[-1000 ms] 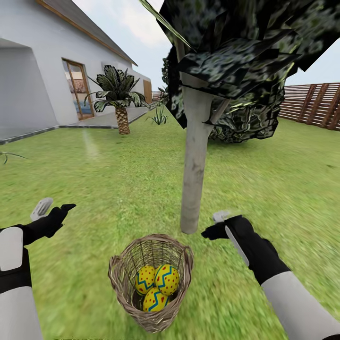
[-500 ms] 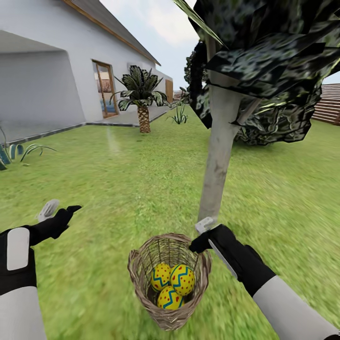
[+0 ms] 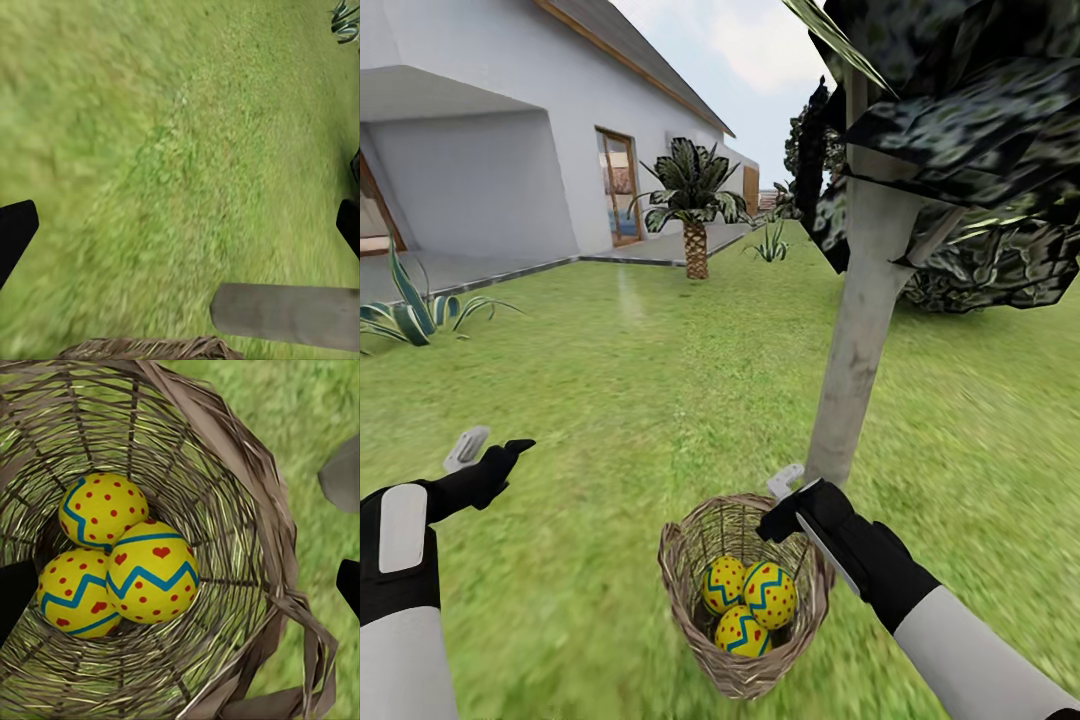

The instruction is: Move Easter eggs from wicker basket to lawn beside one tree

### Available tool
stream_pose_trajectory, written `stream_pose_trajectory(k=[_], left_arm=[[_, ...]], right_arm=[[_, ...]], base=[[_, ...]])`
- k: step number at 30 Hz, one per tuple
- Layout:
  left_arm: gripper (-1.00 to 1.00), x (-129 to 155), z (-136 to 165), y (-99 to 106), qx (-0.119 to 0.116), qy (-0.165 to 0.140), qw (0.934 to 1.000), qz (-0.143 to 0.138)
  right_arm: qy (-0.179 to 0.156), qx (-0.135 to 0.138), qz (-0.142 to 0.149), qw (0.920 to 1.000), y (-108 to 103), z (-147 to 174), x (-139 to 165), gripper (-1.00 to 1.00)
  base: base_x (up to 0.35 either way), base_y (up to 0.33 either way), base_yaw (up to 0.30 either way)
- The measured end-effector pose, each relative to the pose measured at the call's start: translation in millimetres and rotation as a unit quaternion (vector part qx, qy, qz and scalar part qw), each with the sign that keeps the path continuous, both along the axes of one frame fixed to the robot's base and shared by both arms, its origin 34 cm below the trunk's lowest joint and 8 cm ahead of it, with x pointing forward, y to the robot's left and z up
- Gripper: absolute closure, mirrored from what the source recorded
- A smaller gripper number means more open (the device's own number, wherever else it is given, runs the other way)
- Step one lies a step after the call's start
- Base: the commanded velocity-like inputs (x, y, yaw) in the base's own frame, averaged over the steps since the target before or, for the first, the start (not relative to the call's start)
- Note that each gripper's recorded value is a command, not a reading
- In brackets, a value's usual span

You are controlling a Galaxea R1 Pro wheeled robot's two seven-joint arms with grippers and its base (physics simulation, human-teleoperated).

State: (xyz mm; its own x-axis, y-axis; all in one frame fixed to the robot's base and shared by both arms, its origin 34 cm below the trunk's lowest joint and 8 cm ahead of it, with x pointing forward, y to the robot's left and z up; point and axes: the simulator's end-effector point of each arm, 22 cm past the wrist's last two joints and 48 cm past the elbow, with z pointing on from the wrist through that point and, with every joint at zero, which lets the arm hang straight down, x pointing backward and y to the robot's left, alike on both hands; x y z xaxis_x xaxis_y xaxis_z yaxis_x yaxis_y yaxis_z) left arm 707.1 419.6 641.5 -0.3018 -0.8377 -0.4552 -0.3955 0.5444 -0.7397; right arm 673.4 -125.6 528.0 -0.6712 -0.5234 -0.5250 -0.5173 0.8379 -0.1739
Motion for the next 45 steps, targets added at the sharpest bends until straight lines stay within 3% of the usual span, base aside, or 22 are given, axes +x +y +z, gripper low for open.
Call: stream_pose_trajectory(k=[11, 21, 27, 45], left_arm=[[-1.00, 0.3, -2.0, -2.3, -0.002, 0.002, 1.0000, -0.002], [-1.00, 2.3, -5.1, -15.9, -0.012, 0.001, 0.9999, -0.008], [-1.00, 0.1, -13.9, -15.7, -0.011, 0.002, 0.9999, -0.008], [-1.00, -6.9, -40.5, -15.4, -0.011, 0.001, 0.9999, -0.008]], right_arm=[[0.005, 0.003, 0.004, 1.0000, 9.0, -3.1, -2.9, -1.00], [0.028, -0.007, -0.005, 0.9996, 0.3, -22.3, -9.4, -1.00], [0.066, -0.026, -0.023, 0.9972, -20.5, -61.6, -23.3, -1.00], [0.068, -0.029, -0.021, 0.9970, -21.5, -91.1, -31.6, -1.00]], base=[[0.000, 0.000, 0.096], [0.000, 0.000, 0.115], [0.000, 0.000, 0.001], [0.000, 0.000, 0.000]])
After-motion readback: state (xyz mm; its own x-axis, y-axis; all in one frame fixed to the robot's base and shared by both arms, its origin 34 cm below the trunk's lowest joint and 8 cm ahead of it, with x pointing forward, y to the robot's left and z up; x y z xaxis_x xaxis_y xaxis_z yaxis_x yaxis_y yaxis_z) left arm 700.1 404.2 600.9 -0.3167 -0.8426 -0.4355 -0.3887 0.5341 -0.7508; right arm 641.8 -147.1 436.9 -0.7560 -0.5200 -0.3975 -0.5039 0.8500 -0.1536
